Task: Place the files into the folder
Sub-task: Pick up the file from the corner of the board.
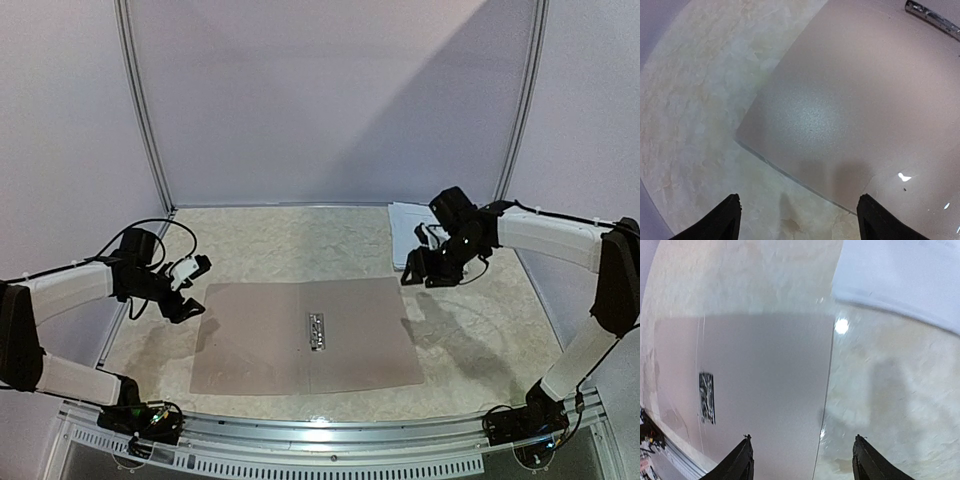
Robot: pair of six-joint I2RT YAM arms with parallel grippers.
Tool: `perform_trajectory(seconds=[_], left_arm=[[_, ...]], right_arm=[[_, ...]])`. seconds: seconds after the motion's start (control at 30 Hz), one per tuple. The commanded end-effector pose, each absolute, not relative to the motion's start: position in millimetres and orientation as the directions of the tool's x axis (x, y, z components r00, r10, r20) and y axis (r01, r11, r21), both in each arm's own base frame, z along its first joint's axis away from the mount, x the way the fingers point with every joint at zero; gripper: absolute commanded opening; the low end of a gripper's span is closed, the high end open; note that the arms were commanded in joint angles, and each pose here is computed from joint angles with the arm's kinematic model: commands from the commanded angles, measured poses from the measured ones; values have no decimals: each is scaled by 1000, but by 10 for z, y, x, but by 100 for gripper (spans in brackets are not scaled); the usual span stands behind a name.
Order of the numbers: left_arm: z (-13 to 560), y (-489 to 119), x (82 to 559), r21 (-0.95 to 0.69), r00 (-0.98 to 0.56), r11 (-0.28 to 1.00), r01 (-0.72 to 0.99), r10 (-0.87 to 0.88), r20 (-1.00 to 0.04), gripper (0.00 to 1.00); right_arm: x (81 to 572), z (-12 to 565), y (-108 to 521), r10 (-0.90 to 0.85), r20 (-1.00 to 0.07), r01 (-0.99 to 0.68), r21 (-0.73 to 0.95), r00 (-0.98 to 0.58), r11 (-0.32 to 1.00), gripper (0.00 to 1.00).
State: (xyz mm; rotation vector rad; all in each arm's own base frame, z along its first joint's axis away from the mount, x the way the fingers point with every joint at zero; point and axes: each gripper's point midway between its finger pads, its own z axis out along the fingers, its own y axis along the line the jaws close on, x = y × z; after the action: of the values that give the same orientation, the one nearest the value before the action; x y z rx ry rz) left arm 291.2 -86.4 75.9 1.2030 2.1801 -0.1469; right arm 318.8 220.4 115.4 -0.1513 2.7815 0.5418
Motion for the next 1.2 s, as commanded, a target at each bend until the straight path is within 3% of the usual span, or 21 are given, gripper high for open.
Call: perform_trajectory(seconds=[0.0,0.1,0.2,0.33,0.6,0.87,1.07,1.17], left_arm=[[914,-846,2906,234,-362,569,788,736,-572,82],[965,-853,2880,233,-362,572,786,732,-577,83],[972,-828,2858,240,-370,579,779,734,-570,84],[966,-798,2842,242,-388,589,771,736,-555,85],[978,-767,2953,249,-414,604,757,738,-533,86],[930,-790,3046,213,-446,615,759,729,-520,86],[903,-804,3067,209,-446,614,761,730,-519,87],[886,-808,3068,206,-447,612,764,731,-515,87]], right_arm=[[3803,1443,1631,7,-424,-114,260,-906,959,67],[4240,1517,1289,85,-468,-63,292,-880,954,62],[4670,1537,944,141,-515,-19,292,-845,956,50],[5134,1292,550,186,-548,53,250,-815,967,44],[5795,826,384,171,-602,34,231,-780,972,32],[5997,460,339,209,-603,63,253,-770,965,20],[5988,420,409,202,-593,36,280,-780,959,3],[5989,469,432,204,-596,27,292,-777,956,0]])
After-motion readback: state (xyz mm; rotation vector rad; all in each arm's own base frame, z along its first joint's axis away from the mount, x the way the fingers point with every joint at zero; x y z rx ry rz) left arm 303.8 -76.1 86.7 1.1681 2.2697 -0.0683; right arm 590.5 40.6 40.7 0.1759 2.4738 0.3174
